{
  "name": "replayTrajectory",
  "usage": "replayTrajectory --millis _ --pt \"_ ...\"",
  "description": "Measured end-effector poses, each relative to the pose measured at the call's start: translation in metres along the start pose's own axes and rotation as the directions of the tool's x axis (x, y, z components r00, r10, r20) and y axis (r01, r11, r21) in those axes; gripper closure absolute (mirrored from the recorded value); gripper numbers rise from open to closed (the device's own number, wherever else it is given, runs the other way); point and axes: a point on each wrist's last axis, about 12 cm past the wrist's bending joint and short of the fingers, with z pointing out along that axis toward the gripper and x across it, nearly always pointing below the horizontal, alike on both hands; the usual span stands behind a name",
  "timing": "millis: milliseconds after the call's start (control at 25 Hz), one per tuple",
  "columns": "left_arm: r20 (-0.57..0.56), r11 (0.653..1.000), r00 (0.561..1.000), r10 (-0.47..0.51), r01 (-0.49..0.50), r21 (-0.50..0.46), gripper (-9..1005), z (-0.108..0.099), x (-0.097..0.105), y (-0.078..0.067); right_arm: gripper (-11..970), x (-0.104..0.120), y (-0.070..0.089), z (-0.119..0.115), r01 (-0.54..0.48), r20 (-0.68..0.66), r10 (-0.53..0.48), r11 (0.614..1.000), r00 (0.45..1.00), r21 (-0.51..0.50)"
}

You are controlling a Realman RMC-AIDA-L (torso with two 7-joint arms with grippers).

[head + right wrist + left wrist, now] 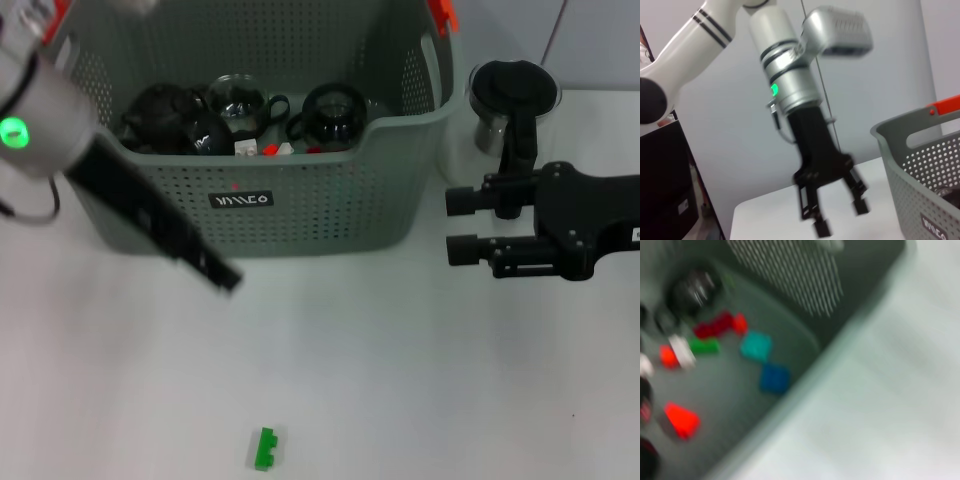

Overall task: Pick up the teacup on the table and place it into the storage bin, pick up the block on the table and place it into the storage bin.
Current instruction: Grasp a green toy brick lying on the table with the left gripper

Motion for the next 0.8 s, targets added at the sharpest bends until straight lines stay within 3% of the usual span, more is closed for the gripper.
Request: replayTrajectory --millis 280,640,800 --pt "-0.149 0.997 0.987 0.064 -0.058 0.04 31 0.03 0.018 -0.029 321 -0.004 -0.002 -0.002 0.017 0.025 -0.018 1.0 1.0 0.017" --pt "-0.196 0.987 0.971 0.138 -0.119 0.107 32 0.069 0.029 -0.035 323 -0.002 -0.003 0.005 0.028 0.044 -0.029 0.999 0.999 0.022" --pt "-0.196 0.973 0.957 0.213 -0.191 0.127 32 0.075 0.028 -0.035 323 -0.002 -0.003 0.006 0.03 0.056 -0.031 0.999 0.998 0.03"
